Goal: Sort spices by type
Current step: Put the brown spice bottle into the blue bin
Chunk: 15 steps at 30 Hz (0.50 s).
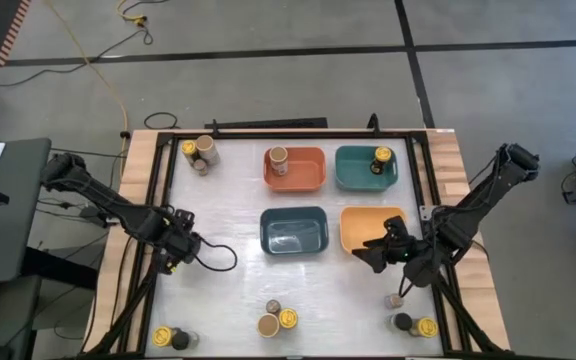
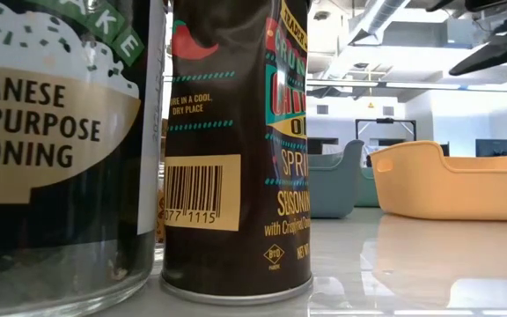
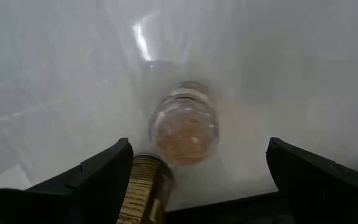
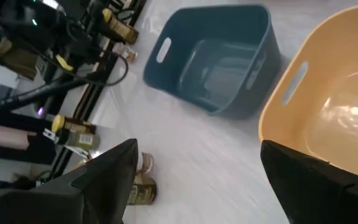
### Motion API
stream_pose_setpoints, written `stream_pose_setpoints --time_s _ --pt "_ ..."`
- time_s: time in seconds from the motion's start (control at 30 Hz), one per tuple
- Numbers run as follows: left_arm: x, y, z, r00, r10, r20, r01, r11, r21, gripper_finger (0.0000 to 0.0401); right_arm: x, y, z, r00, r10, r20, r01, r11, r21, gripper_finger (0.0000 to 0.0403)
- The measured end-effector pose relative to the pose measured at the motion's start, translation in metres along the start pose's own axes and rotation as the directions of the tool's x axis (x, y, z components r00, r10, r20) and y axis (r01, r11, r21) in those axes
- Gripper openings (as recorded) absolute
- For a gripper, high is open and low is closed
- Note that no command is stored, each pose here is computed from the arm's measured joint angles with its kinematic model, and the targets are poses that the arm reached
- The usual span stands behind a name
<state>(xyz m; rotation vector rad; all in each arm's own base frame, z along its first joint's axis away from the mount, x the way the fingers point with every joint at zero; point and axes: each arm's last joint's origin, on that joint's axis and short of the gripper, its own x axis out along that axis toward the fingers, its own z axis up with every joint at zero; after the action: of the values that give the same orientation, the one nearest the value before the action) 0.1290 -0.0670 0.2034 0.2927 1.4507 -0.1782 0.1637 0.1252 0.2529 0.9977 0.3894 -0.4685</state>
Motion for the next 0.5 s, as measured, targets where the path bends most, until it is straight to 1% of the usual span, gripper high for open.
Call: stream_pose_setpoints --time_s 0.13,0.3,0.5 --pt "0.002 0.000 0.000 1.000 0.011 -0.010 -0.011 1.000 -0.009 0.0351 0.004 0.001 0.004 1.000 -0.005 0.018 0.005 1.000 0.022 0.0364" --pt "0.003 0.001 0.001 1.000 0.014 -0.012 -0.015 0.999 -0.032 0.0339 0.008 0.001 0.009 0.999 -0.017 0.040 0.015 0.999 0.033 0.0364" --pt "0.008 0.003 0.006 0.999 0.020 -0.039 -0.022 0.998 -0.050 0.0326 0.011 0.002 0.012 0.998 -0.019 0.055 0.018 0.999 0.026 0.0364"
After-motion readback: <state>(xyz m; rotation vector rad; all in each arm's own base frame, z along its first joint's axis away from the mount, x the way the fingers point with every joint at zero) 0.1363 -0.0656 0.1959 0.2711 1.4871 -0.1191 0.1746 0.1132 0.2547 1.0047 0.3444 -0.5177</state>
